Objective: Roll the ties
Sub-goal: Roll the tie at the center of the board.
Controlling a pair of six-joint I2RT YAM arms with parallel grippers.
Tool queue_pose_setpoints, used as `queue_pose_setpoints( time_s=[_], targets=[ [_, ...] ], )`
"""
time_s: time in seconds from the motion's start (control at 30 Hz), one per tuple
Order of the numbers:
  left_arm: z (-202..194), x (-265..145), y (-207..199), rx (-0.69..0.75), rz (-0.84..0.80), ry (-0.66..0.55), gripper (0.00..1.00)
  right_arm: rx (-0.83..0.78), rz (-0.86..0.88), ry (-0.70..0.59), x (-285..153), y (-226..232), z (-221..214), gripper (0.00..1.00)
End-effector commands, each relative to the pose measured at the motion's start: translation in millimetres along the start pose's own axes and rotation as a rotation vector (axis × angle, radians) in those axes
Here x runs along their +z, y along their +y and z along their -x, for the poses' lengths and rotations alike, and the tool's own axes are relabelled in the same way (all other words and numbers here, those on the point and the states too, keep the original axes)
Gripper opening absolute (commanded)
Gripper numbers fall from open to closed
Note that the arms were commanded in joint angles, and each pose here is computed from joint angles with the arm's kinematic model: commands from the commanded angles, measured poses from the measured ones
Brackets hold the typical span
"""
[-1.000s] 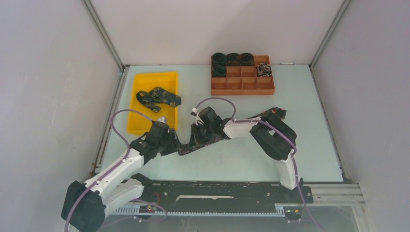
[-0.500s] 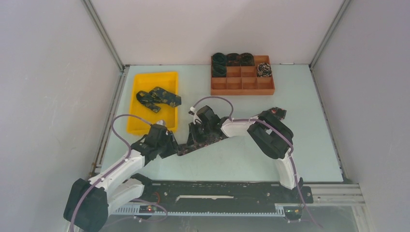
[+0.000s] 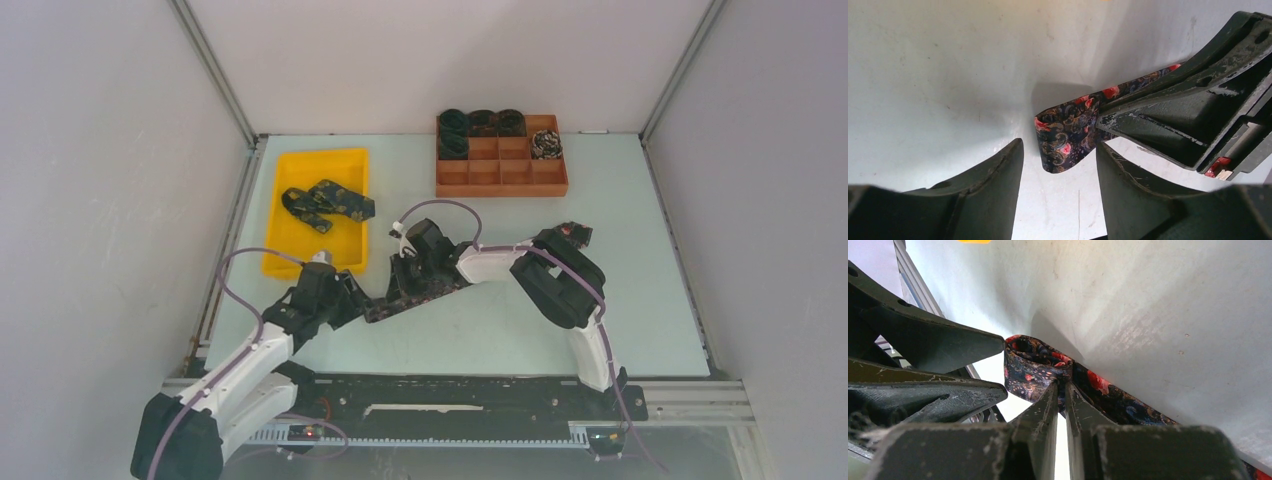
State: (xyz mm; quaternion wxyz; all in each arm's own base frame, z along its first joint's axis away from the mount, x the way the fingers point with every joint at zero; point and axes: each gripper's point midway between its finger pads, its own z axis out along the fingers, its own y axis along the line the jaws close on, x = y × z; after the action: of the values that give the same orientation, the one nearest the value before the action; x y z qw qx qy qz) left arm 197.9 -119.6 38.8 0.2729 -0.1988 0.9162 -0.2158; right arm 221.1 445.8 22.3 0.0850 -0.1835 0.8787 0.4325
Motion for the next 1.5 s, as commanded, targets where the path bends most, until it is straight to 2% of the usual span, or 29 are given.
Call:
queue_pose_setpoints(
  time_s=[0.0,0.67,0.77,0.93,1.03,1.27,1.47],
  targets=[
    [5,2,-2,-0.047,-0.013,-0.023,0.6,-0.035,0.021,-0.002,5,8,6,0.12],
    [-2,25,6,-0.102,0.024,0.015,0.48,-0.041,0.016,0.005,3,7,4,0.1],
    [0,25,5,-0.098,0.021,0.011,0.39,-0.043,0.015,0.007,2,8,3,0.1],
    [2,23,4,-0.08,0.025,0.007,0.09,-0.057,0.032,-0.004,-3,16,7,0.1],
    [4,21,6,-0.062,0.042,0.004,0.01,-0.067,0.028,-0.007,-7,22,11,0.11],
    [15,9,7,-0.007,0.089,-0.008,0.0,-0.091,0.025,-0.021,-14,36,18,0.13],
    [27,1,10,0.031,0.146,-0.032,0.0,-0.1,0.026,-0.008,-3,41,16,0.13]
  ],
)
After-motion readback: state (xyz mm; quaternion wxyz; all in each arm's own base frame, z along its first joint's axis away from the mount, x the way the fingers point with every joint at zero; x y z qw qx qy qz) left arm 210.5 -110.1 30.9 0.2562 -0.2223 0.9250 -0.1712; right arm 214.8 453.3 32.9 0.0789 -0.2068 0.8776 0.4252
